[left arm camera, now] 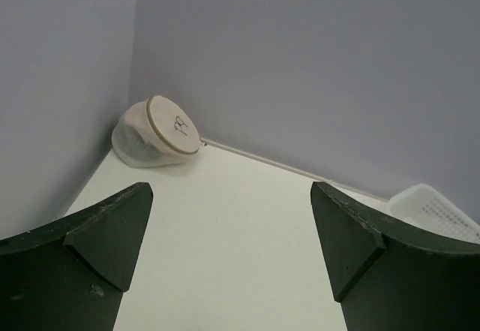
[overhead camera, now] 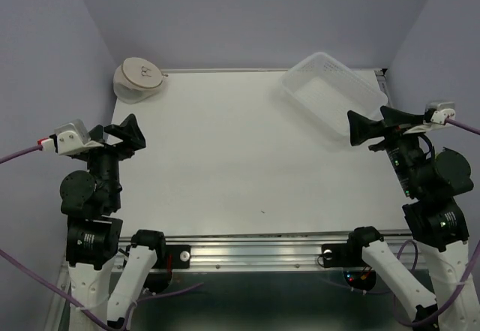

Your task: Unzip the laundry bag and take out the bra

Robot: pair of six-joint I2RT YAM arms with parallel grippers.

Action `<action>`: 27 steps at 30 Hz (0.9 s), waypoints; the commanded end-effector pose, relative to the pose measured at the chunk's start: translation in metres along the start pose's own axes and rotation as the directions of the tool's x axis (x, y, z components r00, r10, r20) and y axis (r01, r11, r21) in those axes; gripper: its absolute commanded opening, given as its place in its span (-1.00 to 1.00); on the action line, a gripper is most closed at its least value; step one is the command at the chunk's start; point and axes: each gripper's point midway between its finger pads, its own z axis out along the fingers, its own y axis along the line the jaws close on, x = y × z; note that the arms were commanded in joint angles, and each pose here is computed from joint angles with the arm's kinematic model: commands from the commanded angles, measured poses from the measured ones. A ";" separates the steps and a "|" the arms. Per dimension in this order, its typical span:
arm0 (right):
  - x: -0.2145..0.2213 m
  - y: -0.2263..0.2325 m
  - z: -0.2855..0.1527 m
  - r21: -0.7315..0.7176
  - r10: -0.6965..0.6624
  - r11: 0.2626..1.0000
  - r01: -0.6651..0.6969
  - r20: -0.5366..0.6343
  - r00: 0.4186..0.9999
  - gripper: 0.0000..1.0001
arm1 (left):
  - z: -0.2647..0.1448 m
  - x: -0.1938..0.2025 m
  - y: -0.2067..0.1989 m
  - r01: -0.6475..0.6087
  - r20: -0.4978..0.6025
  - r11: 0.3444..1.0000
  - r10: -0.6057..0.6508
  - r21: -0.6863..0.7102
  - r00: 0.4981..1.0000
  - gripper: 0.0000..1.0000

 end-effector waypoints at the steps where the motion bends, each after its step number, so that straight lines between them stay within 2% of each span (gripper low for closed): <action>1: 0.005 0.004 0.005 -0.018 0.024 1.000 -0.024 -0.001 1.000 1.00 | 0.019 0.015 -0.002 -0.008 -0.022 1.000 0.008 -0.005 1.000 0.98; 4: 0.028 0.002 0.013 -0.010 0.063 0.998 -0.064 -0.060 0.996 1.00 | 0.039 0.043 0.001 -0.025 -0.105 0.999 0.021 -0.038 0.994 0.98; 5: 0.037 0.011 0.013 -0.060 0.075 0.995 -0.080 -0.091 0.993 1.00 | 0.052 0.062 0.002 -0.034 -0.162 0.998 0.025 -0.055 0.986 0.98; 8: 0.067 0.024 0.016 -0.124 0.115 0.982 -0.139 -0.181 0.977 1.00 | 0.080 0.096 0.002 -0.003 -0.237 0.995 -0.021 -0.098 0.971 0.98; 11: 0.093 0.044 0.017 -0.238 0.118 0.953 -0.187 -0.279 0.953 1.00 | 0.108 0.124 0.005 0.031 -0.276 0.987 -0.074 -0.157 0.958 0.98; 14: 0.114 0.055 0.019 -0.290 0.116 0.929 -0.230 -0.363 0.925 1.00 | 0.139 0.120 0.005 0.099 -0.224 0.977 -0.141 -0.188 0.964 0.98; 16: 0.127 0.063 0.013 -0.333 0.111 0.906 -0.262 -0.411 0.905 1.00 | 0.166 0.131 0.030 0.095 -0.207 0.953 -0.158 -0.287 0.966 0.98; 17: 0.126 0.073 0.008 -0.393 0.097 0.879 -0.270 -0.408 0.908 1.00 | 0.186 0.135 0.038 0.113 -0.191 0.939 -0.182 -0.324 0.965 0.98; 18: 0.134 0.074 0.004 -0.406 0.097 0.869 -0.283 -0.422 0.902 1.00 | 0.195 0.131 0.060 0.111 -0.153 0.916 -0.183 -0.386 0.971 0.98; 22: 0.127 0.081 -0.001 -0.439 0.123 0.846 -0.303 -0.392 0.912 1.00 | 0.243 0.136 0.096 0.156 -0.076 0.870 -0.216 -0.467 0.974 0.98; 24: 0.126 0.083 -0.004 -0.451 0.120 0.840 -0.303 -0.390 0.913 1.00 | 0.269 0.145 0.112 0.174 -0.061 0.853 -0.233 -0.492 0.971 0.98; 26: 0.127 0.080 -0.003 -0.434 0.127 0.849 -0.302 -0.387 0.913 1.00 | 0.289 0.177 0.131 0.141 -0.103 0.836 -0.228 -0.531 0.968 0.98; 27: 0.126 0.077 -0.003 -0.421 0.134 0.856 -0.300 -0.379 0.916 1.00 | 0.303 0.169 0.132 0.151 -0.079 0.834 -0.226 -0.531 0.971 0.98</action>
